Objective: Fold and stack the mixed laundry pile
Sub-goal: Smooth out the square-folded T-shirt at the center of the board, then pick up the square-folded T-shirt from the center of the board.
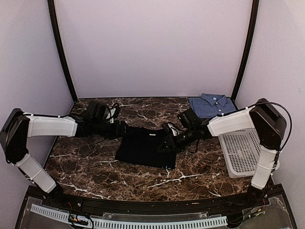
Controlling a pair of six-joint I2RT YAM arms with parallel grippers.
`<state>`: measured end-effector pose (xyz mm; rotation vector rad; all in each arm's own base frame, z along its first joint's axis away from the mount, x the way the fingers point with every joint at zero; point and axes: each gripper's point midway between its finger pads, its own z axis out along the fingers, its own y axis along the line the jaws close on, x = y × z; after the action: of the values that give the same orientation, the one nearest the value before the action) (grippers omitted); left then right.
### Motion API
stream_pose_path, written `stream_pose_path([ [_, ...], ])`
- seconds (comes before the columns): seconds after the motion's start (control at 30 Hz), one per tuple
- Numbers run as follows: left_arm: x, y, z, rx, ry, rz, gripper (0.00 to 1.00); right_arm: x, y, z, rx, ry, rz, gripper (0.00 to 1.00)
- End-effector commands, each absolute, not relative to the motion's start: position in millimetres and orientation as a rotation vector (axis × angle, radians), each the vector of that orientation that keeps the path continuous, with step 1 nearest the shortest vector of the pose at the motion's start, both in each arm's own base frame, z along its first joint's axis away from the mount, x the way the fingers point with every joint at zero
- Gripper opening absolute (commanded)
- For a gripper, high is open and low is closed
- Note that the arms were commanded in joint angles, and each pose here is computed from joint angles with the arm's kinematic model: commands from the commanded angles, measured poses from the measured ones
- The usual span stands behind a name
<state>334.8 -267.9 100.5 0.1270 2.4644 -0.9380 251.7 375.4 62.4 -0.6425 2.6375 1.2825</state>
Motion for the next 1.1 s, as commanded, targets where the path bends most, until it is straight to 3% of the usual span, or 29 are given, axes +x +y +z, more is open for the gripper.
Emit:
stream_pose_path([
  [0.0, 289, -296, 152, 0.290, 2.342, -1.188, 0.65, 235, 388, 109, -0.643, 2.528, 1.427, 0.45],
  [0.17, 259, -311, 109, 0.230, 2.403, -1.355, 0.65, 214, 398, 93, -0.626, 2.557, 1.557, 0.46],
  [0.43, 268, -274, 27, -0.040, 2.543, -1.289, 0.64, 205, 361, 15, -0.478, 2.757, 1.520, 0.44],
  [0.57, 273, -253, 16, -0.089, 2.577, -1.163, 0.64, 218, 344, 18, -0.438, 2.750, 1.489, 0.43],
  [0.67, 278, -264, 54, 0.100, 2.505, -1.070, 0.64, 218, 358, 63, -0.560, 2.641, 1.530, 0.43],
  [0.8, 287, -285, 110, 0.393, 2.346, -0.749, 0.65, 224, 349, 121, -0.575, 2.518, 1.484, 0.44],
  [0.97, 267, -336, 134, 0.823, 2.127, -0.592, 0.61, 229, 307, 113, -0.419, 2.621, 1.319, 0.43],
  [1.07, 243, -379, 122, 1.084, 2.028, -0.535, 0.54, 230, 289, 101, -0.320, 2.679, 1.252, 0.42],
])
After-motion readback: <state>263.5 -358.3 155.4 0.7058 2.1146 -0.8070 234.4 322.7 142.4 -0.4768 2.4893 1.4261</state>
